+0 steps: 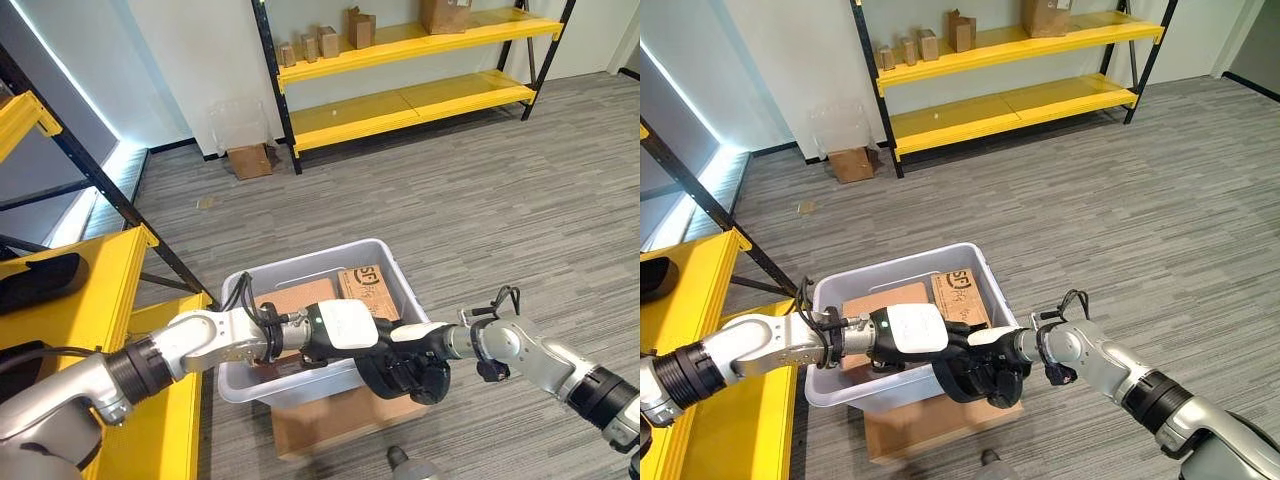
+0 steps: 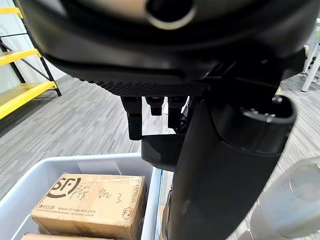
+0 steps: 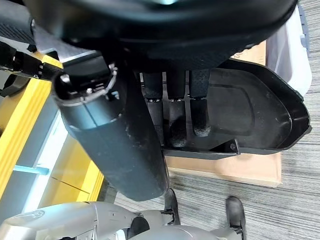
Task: Move parts from the plastic box to the shelf.
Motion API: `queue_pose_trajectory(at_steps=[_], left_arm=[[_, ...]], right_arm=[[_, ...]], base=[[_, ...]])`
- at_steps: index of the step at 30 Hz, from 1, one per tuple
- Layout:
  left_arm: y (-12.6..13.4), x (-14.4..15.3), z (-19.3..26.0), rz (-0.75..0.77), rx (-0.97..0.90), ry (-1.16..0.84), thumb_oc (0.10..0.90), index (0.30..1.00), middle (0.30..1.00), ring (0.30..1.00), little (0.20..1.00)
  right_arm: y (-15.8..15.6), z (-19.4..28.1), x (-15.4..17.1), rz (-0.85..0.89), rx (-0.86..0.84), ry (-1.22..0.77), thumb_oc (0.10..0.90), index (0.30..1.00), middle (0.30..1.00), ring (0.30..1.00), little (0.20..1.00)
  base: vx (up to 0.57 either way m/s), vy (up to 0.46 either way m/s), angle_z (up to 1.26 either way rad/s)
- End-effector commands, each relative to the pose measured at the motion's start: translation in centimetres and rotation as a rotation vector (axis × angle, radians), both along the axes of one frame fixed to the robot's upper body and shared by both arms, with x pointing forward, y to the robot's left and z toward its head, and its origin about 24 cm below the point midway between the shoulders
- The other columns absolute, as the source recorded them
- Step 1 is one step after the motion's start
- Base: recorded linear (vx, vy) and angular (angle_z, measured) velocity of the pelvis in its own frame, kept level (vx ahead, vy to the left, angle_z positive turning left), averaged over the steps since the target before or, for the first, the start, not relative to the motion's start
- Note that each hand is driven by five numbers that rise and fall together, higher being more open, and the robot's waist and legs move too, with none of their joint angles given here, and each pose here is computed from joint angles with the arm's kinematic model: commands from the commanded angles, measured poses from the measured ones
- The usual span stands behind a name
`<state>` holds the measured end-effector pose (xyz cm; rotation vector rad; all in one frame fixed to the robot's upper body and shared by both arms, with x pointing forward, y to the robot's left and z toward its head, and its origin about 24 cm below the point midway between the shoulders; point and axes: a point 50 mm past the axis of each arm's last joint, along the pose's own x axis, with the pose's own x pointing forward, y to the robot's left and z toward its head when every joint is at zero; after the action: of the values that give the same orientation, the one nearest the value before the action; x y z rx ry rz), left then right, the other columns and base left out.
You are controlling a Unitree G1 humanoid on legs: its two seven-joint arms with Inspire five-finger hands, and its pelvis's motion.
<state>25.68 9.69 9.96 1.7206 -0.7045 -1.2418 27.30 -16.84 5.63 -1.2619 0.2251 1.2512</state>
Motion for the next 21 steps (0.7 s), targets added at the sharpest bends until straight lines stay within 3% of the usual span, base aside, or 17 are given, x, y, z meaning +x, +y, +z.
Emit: queue_pose_trajectory(at_steps=[1,7,9,21], left_arm=[[-3.7,-0.9,0.0,-0.102,-0.166,0.041,0.9,1.0,1.0,1.0,1.0],[-4.8,-1.0,-1.4,-0.073,-0.201,0.084,0.9,1.0,1.0,1.0,1.0],[-4.6,-0.8,-1.7,-0.014,-0.228,0.118,0.9,1.0,1.0,1.0,1.0],[-5.5,-1.1,-2.6,-0.001,-0.26,0.091,0.9,1.0,1.0,1.0,1.0]], right_arm=[[7.2,8.8,1.5,0.268,0.38,-0.303,0.4,0.3,0.3,0.3,0.3],[7.8,9.0,1.7,0.259,0.419,-0.306,0.4,0.3,0.3,0.3,0.3],[6.3,9.5,0.9,0.287,0.43,-0.309,0.4,0.3,0.3,0.3,0.3],[5.9,7.4,0.0,0.292,0.457,-0.332,0.4,0.3,0.3,0.3,0.3]], base=[[0.0,0.0,0.0],[0.0,0.0,0.0],[-0.01,0.002,-0.03],[0.0,0.003,-0.03]])
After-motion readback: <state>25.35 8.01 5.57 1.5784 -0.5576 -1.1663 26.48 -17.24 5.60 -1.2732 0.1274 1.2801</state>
